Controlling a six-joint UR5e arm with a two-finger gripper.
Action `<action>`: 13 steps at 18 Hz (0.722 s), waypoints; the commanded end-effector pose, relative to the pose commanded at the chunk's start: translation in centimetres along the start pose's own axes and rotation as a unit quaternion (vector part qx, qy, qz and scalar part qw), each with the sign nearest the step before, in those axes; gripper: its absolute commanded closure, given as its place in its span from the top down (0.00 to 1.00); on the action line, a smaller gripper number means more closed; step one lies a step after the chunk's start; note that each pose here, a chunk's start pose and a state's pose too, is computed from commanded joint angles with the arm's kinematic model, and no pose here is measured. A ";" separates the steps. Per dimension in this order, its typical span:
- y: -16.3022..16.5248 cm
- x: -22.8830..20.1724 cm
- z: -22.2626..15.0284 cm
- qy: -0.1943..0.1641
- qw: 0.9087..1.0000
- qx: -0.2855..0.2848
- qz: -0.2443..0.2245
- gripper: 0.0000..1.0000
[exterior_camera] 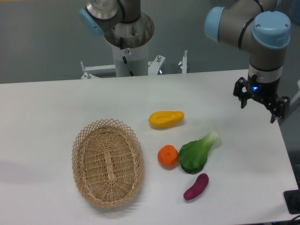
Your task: Pick up the green vegetable from the table
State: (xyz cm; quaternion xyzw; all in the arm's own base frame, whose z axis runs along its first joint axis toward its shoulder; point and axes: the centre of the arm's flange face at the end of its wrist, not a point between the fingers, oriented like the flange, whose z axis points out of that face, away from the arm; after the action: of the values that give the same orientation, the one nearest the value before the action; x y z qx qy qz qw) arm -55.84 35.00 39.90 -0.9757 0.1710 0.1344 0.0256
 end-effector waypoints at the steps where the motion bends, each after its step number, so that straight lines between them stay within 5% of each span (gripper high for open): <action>1: 0.1 0.2 0.2 0.002 1.000 0.001 -0.001 1.00; 13: 0.6 1.0 0.7 0.013 1.000 0.006 -0.006 1.00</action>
State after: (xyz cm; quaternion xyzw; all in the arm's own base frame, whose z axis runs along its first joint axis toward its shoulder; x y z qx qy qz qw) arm -55.31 34.12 38.90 -0.9782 0.1662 0.1205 0.0300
